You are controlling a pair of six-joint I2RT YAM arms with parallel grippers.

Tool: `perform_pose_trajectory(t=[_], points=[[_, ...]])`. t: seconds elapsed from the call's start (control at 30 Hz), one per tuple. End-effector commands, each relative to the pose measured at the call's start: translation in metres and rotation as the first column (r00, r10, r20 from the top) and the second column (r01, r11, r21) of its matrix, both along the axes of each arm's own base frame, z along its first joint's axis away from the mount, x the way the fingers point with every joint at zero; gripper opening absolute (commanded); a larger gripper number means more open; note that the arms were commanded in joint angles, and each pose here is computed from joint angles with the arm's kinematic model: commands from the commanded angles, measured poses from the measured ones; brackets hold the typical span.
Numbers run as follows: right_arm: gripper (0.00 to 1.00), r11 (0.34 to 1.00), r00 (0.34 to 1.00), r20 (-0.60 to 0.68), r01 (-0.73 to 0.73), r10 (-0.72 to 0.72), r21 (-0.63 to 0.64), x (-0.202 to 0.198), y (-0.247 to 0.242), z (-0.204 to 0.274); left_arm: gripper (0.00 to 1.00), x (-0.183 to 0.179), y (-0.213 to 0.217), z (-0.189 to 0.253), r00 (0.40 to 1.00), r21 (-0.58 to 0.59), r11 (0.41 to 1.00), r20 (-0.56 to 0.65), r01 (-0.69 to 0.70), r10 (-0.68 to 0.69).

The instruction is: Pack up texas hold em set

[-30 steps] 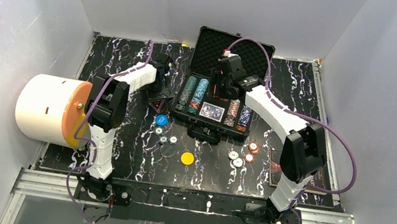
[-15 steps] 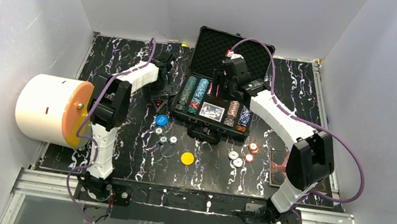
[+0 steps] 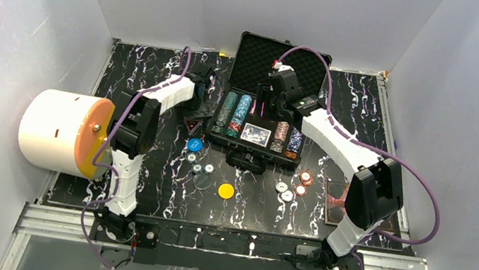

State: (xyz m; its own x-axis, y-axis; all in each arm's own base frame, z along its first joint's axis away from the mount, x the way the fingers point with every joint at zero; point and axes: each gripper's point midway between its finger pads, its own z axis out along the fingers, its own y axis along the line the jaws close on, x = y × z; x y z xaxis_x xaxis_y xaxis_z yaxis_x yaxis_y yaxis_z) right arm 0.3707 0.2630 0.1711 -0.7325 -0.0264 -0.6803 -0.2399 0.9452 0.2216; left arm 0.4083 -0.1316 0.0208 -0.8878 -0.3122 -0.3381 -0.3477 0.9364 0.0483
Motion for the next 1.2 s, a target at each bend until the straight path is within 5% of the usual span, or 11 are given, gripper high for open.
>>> perform_pose_trajectory(t=[0.0, 0.27, 0.8, 1.17], points=[[0.70, 0.999, 0.998, 0.068, 0.013, -0.015, 0.033, 0.008, -0.001, 0.023, 0.69, -0.032, 0.013, -0.015, 0.992, 0.077, 0.997, -0.123, 0.002, 0.007], [0.70, 0.999, 0.996, 0.080, 0.026, -0.028, 0.028, 0.010, -0.004, 0.027, 0.58, -0.017, 0.003, -0.001, 1.000, 0.017, 1.000, -0.025, -0.011, 0.012], [0.70, 0.940, 0.950, -0.038, 0.312, -0.310, 0.140, 0.025, -0.079, 0.017, 0.60, 0.042, -0.032, 0.133, 0.931, -0.146, 0.982, 0.360, 0.120, -0.061], [0.70, 0.882, 0.893, -0.075, 0.450, -0.444, 0.142, 0.020, -0.121, 0.011, 0.57, 0.049, -0.165, 0.177, 0.803, -0.315, 0.812, 0.525, 0.491, -0.281]])
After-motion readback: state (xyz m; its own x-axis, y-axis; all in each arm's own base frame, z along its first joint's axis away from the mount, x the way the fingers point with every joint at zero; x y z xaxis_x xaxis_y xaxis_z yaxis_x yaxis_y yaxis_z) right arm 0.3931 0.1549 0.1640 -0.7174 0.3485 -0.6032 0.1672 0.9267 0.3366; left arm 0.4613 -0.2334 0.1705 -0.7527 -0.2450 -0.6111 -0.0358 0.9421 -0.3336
